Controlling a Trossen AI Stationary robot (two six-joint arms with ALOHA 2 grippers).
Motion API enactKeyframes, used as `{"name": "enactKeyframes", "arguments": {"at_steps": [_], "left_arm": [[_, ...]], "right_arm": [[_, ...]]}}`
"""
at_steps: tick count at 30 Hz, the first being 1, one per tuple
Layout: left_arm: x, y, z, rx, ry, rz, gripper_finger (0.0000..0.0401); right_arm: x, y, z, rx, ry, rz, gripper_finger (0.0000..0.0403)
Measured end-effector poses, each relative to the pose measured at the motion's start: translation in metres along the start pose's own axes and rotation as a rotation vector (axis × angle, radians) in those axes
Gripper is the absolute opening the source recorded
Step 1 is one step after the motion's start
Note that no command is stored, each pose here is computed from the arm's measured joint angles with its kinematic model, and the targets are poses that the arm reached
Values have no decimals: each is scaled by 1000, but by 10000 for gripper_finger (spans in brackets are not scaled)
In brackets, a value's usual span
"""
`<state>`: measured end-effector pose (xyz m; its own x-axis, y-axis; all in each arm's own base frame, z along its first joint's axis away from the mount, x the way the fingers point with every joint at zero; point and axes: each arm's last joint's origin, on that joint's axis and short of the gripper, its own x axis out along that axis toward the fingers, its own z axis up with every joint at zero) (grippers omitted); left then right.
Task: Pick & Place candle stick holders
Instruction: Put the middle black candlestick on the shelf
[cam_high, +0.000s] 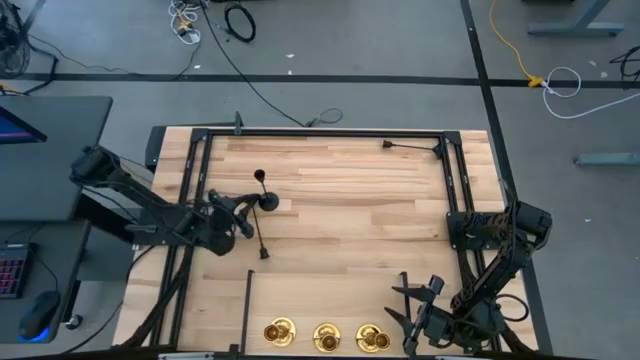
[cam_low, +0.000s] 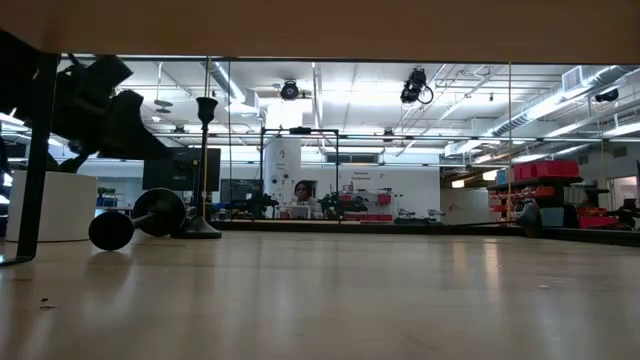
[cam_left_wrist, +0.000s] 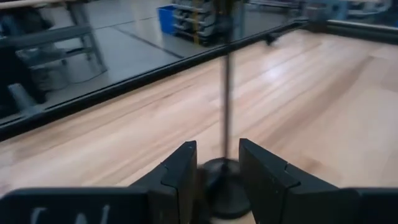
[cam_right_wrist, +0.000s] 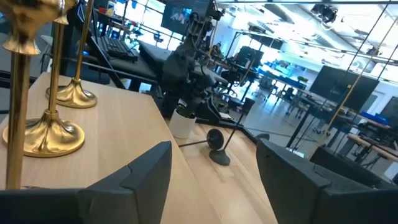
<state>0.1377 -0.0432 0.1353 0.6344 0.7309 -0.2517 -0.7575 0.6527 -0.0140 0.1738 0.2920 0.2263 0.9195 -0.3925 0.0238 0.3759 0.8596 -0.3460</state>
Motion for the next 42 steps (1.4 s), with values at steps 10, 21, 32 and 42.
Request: {"name": "enactKeyframes", "arguments": {"at_steps": [10,21,32,42], "left_arm": [[32,3,14,74,-19,-87,122],[52,17,19,95,32,-77,122],[68,26,31,49,14,-180,119],[74,32,32,27,30,-205,14]], "right_arm": [[0,0,0,10,-10,10,236],[0,0,0,70,-10,11,236],[0,2,-2,101,2,1,236],[0,1,-2,97,20,-19,236]]}}
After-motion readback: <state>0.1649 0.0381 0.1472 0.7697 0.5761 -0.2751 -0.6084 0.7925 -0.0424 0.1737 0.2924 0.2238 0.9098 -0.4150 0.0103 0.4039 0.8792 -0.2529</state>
